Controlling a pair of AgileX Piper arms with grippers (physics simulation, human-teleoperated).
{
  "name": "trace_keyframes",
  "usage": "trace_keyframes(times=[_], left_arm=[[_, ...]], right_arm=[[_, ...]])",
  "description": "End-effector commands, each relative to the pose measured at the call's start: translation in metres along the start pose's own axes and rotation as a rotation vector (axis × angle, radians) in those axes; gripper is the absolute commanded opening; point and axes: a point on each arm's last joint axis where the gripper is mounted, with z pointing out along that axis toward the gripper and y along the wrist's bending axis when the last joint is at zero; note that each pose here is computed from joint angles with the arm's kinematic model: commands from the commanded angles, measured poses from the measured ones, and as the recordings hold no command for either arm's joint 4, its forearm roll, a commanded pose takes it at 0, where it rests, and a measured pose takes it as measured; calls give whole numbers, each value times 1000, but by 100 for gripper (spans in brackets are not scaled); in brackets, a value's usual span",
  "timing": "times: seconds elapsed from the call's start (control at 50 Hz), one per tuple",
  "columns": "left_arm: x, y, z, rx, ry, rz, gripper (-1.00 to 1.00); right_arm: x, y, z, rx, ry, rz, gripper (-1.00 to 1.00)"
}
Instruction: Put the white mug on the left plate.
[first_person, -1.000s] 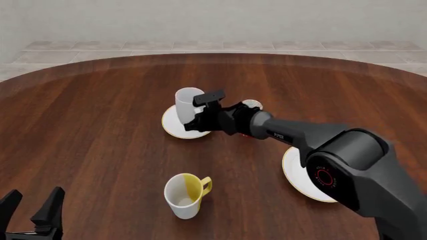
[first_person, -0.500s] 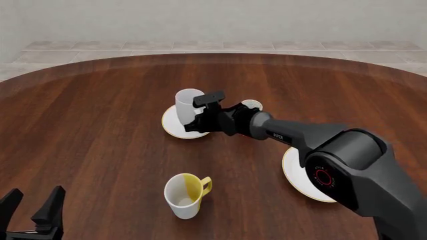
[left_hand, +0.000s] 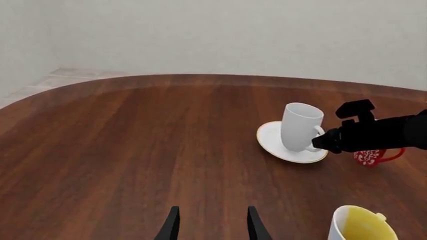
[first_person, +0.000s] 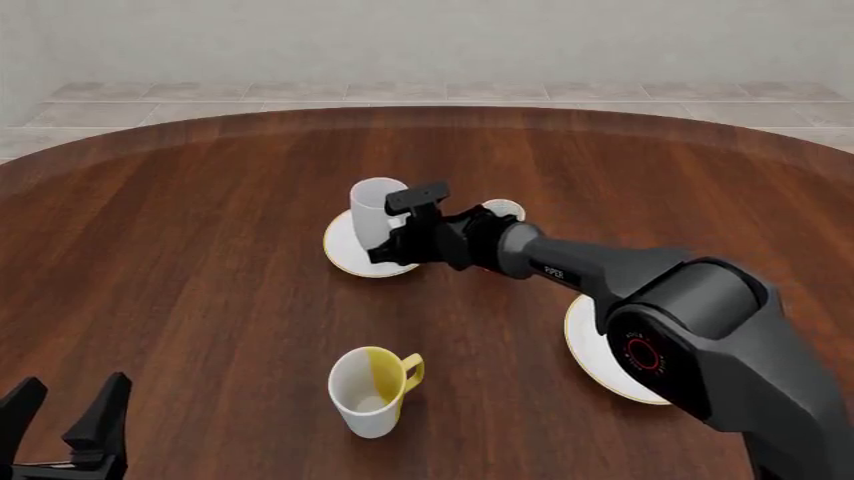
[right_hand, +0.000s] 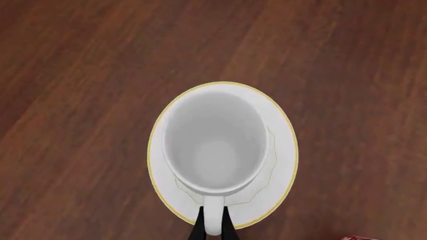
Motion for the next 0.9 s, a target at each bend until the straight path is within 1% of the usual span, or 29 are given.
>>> trace_keyframes(times=[0.02, 0.22, 0.24, 0.5, 0.68, 0.82, 0.9], left_arm=[[0, 0, 0, 0, 1, -1, 100], [0, 0, 0, 0, 1, 0, 100], [0, 0, 0, 1, 2, 0, 100], [0, 0, 1, -1, 2, 1, 100], [0, 0, 0, -1, 3, 1, 100], [0, 0, 0, -2, 2, 1, 100], [0, 0, -1, -2, 0, 1, 100]], right_arm=[[-2, 0, 0, 0, -4, 3, -100], [0, 1, 3, -1, 4, 4, -100], [0, -1, 3, 2, 5, 7, 100], [2, 6, 4, -8, 8, -1, 100], [2, 6, 4, -8, 12, -2, 100], [-2, 10, -2, -13, 8, -9, 100], [-5, 8, -6, -11, 3, -16, 100]])
